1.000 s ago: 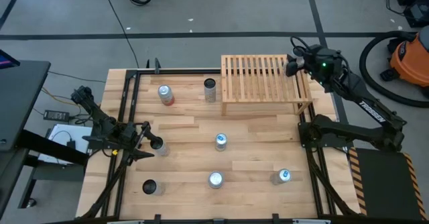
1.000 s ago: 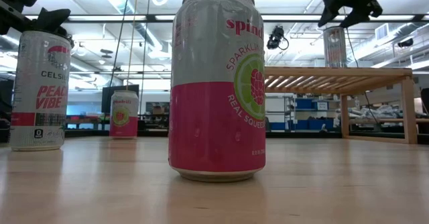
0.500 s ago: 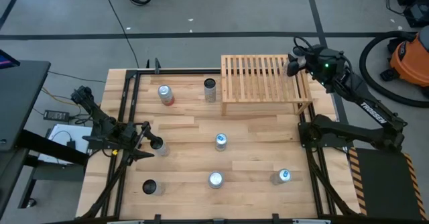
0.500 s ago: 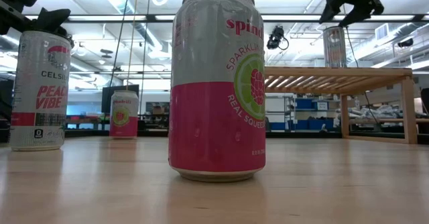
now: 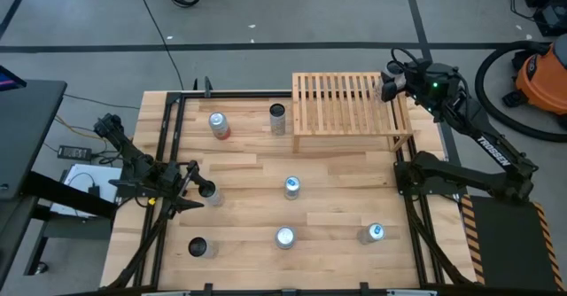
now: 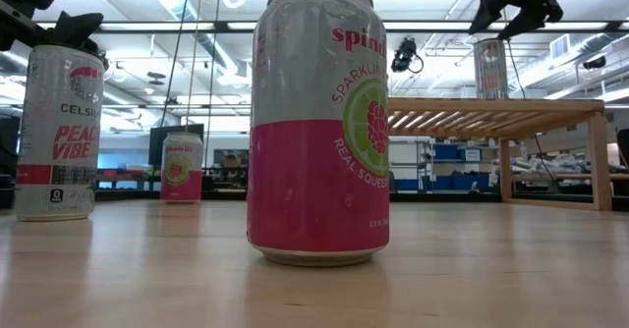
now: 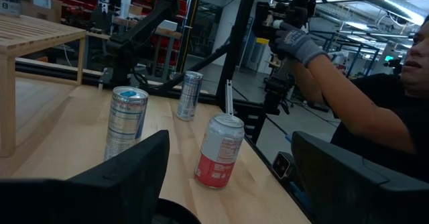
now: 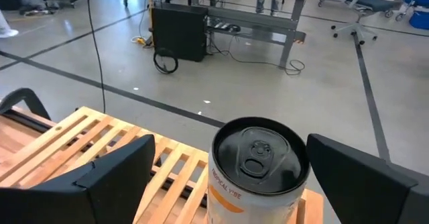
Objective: Place canned beverage on shelf
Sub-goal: Put the bottom white-yellow soda can on the shelf
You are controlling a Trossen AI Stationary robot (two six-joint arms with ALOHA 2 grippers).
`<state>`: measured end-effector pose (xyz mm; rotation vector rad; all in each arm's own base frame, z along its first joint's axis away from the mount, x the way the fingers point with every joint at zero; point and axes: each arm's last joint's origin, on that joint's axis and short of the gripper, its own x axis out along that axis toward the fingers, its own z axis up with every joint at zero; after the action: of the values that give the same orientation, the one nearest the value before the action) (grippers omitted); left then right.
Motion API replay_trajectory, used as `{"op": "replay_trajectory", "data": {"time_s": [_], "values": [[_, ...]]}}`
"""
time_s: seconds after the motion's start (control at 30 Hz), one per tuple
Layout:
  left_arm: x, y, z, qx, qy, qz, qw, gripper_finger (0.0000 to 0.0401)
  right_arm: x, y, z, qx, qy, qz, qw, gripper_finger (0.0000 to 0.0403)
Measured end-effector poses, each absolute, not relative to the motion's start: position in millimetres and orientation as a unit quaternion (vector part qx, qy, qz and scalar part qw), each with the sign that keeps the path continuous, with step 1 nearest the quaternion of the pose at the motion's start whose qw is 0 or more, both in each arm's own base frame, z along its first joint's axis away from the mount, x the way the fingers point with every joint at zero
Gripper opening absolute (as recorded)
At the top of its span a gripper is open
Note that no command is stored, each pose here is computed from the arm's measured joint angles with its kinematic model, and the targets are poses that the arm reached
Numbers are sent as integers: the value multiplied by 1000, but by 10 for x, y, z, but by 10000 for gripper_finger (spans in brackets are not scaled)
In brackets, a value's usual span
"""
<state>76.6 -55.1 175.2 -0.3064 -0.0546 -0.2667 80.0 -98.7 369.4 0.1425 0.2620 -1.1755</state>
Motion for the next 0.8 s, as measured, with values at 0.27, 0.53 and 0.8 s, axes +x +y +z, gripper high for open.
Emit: {"op": "replay_trajectory", "data": {"time_s": [0.27,0.53,0.8], "values": [[767,-552,1751,-152,-27,-132,979,316,819,-1090,3657,84,130,-572,806,399],[766,-551,1751,-152,-27,-132,979,316,870,-1189,3589,95,156,-573,799,400],[767,-551,1752,-152,-27,-132,979,316,851,-1197,3533,109,180,-584,784,396]]}}
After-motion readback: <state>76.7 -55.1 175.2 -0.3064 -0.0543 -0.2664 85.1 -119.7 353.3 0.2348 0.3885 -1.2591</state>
